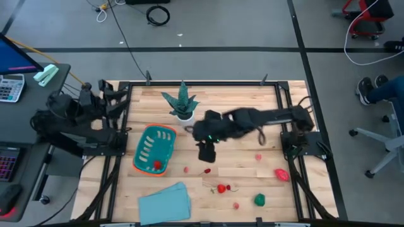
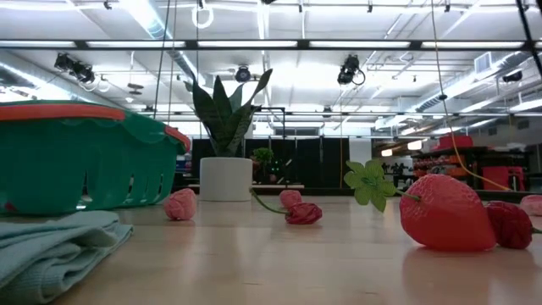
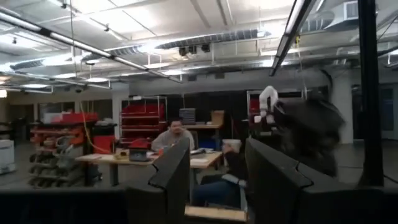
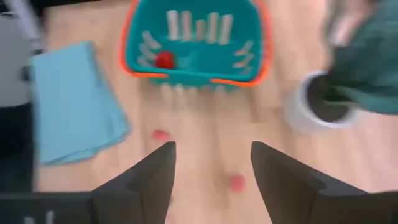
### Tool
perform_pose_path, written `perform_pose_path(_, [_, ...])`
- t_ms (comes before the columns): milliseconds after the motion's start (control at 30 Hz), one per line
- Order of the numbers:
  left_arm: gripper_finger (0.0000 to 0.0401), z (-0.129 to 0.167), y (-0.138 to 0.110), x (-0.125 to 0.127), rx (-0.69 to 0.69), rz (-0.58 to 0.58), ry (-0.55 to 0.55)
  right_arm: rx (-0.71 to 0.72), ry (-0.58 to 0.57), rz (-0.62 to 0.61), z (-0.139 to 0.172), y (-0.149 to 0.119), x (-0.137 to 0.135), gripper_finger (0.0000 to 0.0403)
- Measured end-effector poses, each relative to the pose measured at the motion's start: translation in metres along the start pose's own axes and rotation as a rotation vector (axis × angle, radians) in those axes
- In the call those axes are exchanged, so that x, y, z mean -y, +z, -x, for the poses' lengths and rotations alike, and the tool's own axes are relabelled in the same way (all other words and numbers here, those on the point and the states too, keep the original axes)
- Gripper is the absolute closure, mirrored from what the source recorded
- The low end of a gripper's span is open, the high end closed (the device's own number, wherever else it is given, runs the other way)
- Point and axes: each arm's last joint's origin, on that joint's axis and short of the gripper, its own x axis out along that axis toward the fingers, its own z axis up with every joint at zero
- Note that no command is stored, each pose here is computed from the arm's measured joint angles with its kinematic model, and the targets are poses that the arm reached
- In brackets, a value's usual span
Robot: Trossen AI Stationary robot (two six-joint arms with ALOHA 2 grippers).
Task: Pick and placing Produce into tupperware
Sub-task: Put the pink peach into the blue basket
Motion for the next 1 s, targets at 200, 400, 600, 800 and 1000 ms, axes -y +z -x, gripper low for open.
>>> perform_pose_path(200, [0.0239, -0.056, 0.043, 0.017, -0.167, -0.149, -0.041, 0.097, -0.388, 0.002, -0.008, -0.052, -0.043, 0.0188])
perform_pose_path(400, [0.0239, -0.097, 0.000, 0.043, -0.661, -0.162, -0.089, 0.073, -0.519, -0.005, -0.028, -0.115, -0.055, 0.0188])
perform_pose_path(600, [0.0239, -0.125, -0.061, 0.071, -0.980, -0.058, -0.128, 0.130, -0.539, -0.084, -0.013, -0.129, -0.044, 0.0188])
perform_pose_path(800, [0.0239, -0.139, -0.115, 0.111, -1.243, 0.107, -0.323, 0.229, -0.509, -0.297, 0.010, -0.133, -0.034, 0.0188])
perform_pose_path(1000, [0.0239, -0.139, -0.167, 0.150, -1.435, 0.038, -0.396, 0.229, -0.494, -0.294, 0.013, -0.144, -0.038, 0.0189])
